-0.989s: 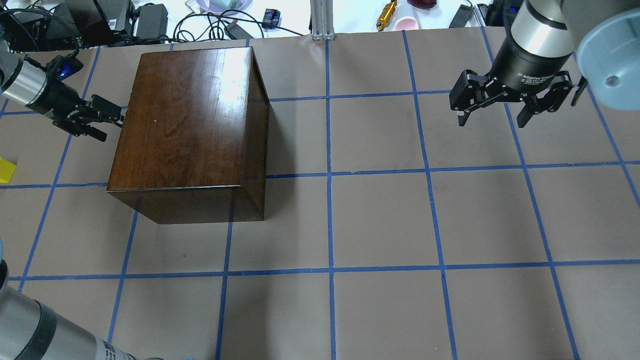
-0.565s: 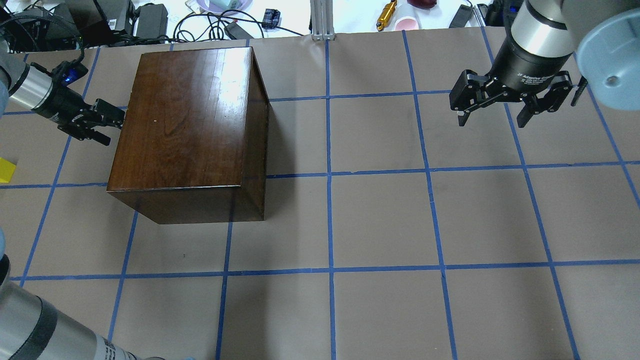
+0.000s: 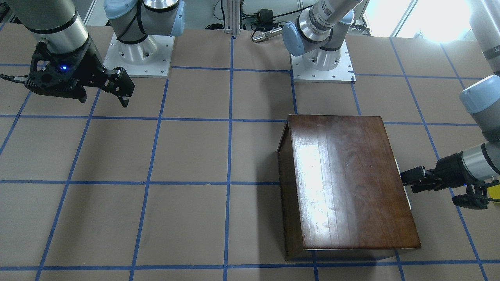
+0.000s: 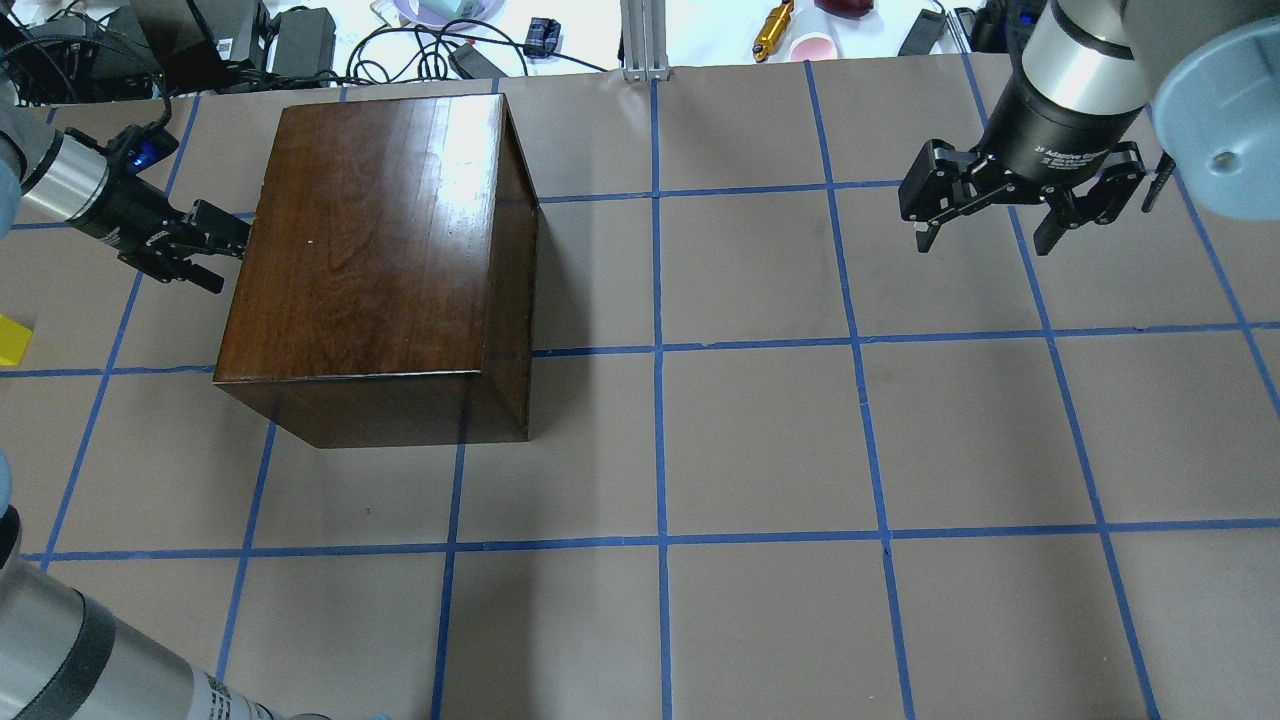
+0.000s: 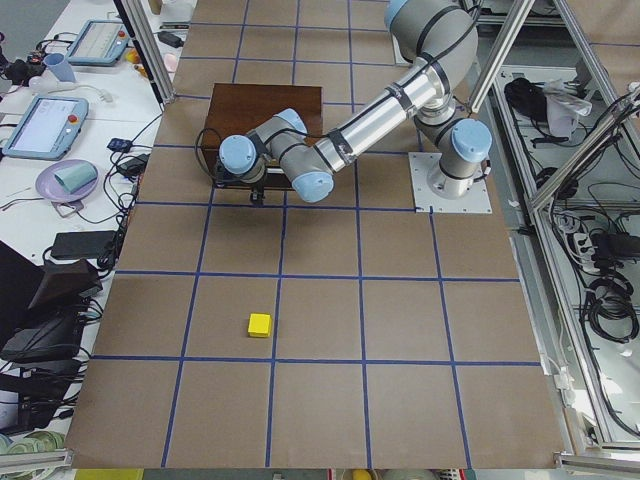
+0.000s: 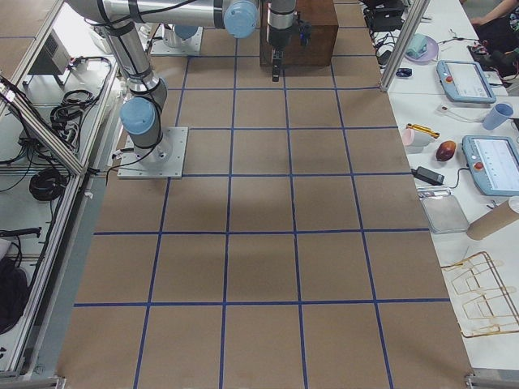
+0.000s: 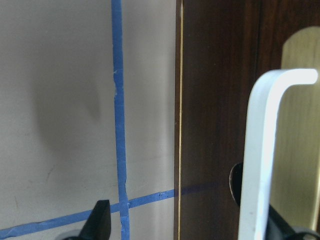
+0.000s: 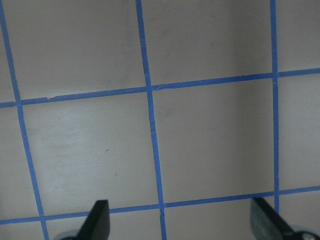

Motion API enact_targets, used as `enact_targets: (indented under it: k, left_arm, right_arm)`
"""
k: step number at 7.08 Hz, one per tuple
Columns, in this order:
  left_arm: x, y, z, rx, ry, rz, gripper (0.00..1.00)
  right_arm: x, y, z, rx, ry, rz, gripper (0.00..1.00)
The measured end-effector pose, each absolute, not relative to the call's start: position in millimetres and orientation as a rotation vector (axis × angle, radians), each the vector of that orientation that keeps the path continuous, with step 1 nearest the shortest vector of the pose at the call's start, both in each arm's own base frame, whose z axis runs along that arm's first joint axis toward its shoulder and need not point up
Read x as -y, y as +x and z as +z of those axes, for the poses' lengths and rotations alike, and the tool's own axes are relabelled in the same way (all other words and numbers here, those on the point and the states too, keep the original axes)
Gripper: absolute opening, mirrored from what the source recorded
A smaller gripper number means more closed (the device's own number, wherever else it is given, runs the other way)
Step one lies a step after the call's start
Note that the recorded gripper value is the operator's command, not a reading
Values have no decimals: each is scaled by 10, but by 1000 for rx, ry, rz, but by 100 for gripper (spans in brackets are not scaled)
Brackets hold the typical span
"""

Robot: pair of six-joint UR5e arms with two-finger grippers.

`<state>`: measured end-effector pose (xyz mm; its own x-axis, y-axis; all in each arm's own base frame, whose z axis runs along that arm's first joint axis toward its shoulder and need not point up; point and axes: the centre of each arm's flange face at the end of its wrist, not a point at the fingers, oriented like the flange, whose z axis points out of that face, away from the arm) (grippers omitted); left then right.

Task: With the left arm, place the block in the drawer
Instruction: 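Pull the drawer open away from the cabinet with the left gripper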

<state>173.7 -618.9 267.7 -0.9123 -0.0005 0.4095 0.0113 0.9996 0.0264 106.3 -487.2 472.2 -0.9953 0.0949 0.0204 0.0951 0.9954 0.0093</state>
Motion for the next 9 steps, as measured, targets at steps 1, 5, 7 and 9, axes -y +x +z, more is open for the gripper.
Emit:
enact_targets:
  k: [1, 5, 7, 9]
  left_arm:
    - [6200, 1762, 2696, 2736, -13, -34, 90]
    - [6182, 1957, 2705, 2786, -5, -16, 90]
    - [6126, 2126, 2705, 2792, 4, -8, 90]
    - [6114, 2180, 2717, 2798, 0, -4, 90]
  right_arm:
    - [4872, 1063, 4722, 3118, -148, -16, 100]
    - [4872, 1063, 4722, 3118, -148, -16, 100]
    - [4872, 1063, 4722, 3118, -148, -16, 100]
    - [4872, 1063, 4722, 3118, -148, -16, 100]
